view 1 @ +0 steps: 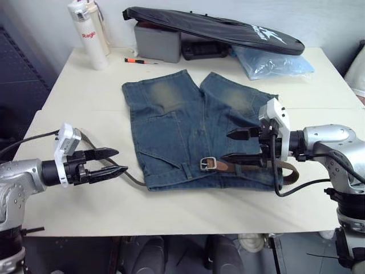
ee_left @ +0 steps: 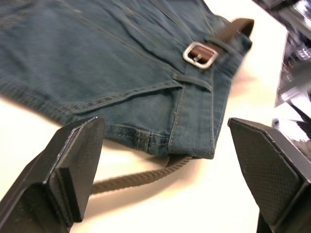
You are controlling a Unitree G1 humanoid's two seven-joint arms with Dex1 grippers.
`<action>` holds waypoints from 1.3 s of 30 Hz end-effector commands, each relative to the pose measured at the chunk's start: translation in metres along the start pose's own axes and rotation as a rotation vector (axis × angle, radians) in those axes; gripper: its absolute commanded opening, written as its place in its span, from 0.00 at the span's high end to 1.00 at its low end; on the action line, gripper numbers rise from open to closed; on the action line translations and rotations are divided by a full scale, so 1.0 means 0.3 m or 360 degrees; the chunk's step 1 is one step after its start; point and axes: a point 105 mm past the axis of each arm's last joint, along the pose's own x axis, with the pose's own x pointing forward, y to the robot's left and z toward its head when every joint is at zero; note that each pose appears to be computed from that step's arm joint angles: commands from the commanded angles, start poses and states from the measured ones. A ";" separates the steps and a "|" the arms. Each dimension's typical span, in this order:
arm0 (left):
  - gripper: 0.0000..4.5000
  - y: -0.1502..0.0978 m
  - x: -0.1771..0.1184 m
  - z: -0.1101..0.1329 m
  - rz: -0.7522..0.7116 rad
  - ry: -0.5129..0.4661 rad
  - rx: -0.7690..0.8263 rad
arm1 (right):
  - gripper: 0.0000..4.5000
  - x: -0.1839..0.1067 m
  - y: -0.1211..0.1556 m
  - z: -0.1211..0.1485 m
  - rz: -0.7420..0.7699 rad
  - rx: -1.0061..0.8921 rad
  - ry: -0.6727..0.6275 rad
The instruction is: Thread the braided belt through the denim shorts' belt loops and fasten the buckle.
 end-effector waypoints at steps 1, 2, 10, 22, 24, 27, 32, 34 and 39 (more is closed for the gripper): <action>0.00 -0.020 -0.014 0.041 0.0081 -0.0108 0.0101 | 0.01 -0.016 -0.007 0.019 -0.0055 -0.0011 -0.0056; 0.00 -0.016 -0.020 0.042 0.0126 -0.0139 0.0105 | 0.01 -0.016 -0.008 0.012 -0.0059 -0.0005 -0.0050; 0.00 0.065 -0.048 -0.028 0.0548 -0.0075 -0.0175 | 0.01 -0.048 0.021 -0.048 0.0020 -0.0039 0.0138; 0.00 0.305 -0.092 -0.042 0.1248 -0.0243 -0.1093 | 0.01 -0.113 0.100 -0.034 0.0274 -0.0222 0.0335; 0.00 0.313 -0.059 -0.029 0.1287 -0.0213 -0.1082 | 0.01 -0.112 0.097 -0.037 0.0260 -0.0224 0.0337; 0.00 0.334 -0.042 -0.030 0.1360 -0.0201 -0.1141 | 0.01 -0.112 0.093 -0.040 0.0235 -0.0234 0.0342; 0.00 0.359 -0.013 -0.054 0.1458 -0.0111 -0.1223 | 0.01 -0.107 0.094 -0.036 0.0201 -0.0250 0.0326; 0.06 0.359 0.015 -0.047 0.1427 -0.0115 -0.1250 | 0.00 -0.103 0.092 -0.034 0.0185 -0.0266 0.0323; 0.44 0.354 0.059 0.103 0.1271 -0.0342 -0.0965 | 0.00 -0.099 0.092 -0.014 0.0153 -0.0275 0.0281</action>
